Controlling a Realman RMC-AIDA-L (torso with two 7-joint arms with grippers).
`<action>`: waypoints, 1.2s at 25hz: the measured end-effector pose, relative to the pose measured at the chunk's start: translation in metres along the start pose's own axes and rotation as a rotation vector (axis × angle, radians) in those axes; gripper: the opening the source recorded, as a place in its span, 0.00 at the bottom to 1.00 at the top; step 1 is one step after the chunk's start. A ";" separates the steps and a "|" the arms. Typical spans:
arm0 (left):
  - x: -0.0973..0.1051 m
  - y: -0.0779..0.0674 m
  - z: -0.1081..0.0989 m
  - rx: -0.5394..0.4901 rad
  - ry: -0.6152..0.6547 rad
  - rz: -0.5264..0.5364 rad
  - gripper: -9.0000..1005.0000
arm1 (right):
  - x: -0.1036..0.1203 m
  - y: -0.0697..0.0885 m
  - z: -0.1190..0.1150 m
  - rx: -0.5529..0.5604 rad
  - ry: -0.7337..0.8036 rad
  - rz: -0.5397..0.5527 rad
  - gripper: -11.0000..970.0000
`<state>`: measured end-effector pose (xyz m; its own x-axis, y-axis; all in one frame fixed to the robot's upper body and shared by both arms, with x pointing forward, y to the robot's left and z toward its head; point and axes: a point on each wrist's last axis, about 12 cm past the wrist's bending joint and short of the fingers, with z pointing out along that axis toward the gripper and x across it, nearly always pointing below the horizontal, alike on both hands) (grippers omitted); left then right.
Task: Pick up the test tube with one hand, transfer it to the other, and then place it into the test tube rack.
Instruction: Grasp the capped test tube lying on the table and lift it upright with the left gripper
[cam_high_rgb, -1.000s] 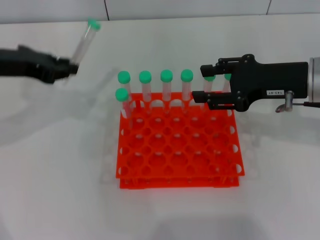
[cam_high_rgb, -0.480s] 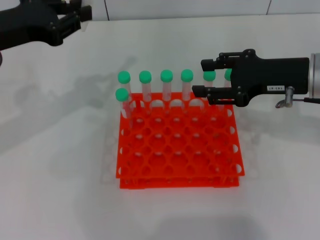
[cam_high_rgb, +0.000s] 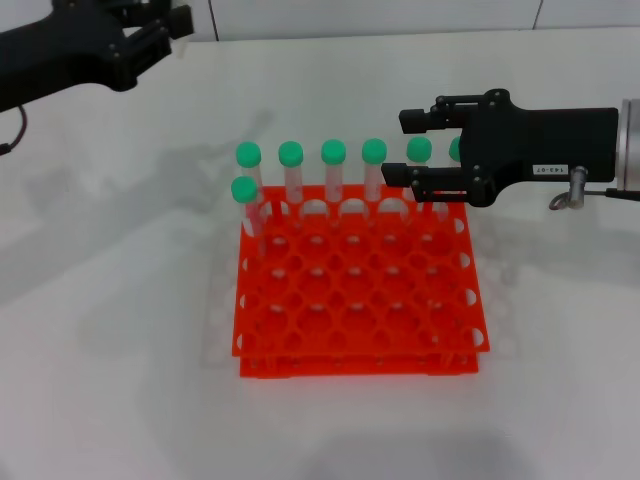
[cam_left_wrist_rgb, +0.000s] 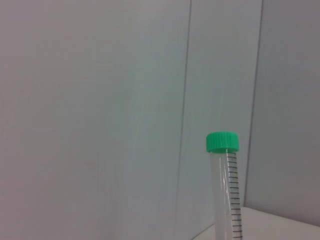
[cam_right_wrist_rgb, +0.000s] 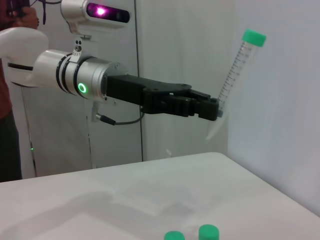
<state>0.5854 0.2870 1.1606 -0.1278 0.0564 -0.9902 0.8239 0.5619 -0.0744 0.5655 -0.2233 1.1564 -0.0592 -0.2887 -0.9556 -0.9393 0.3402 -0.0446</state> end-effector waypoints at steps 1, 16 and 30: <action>-0.001 0.000 0.003 0.008 0.000 0.001 0.20 | 0.000 0.000 0.000 0.000 0.000 -0.001 0.66; 0.009 -0.011 0.040 0.135 0.085 0.006 0.20 | -0.006 -0.002 0.004 -0.010 -0.005 -0.025 0.66; 0.020 -0.023 0.056 0.208 0.155 0.019 0.20 | -0.012 -0.005 0.005 -0.006 -0.025 -0.047 0.66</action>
<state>0.5944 0.2289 1.1356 -0.1809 0.1998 -0.9630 0.9207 0.3786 -0.0944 0.5726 -0.2166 1.1670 -0.0070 -0.2819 -0.9594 -0.9429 0.3215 -0.0875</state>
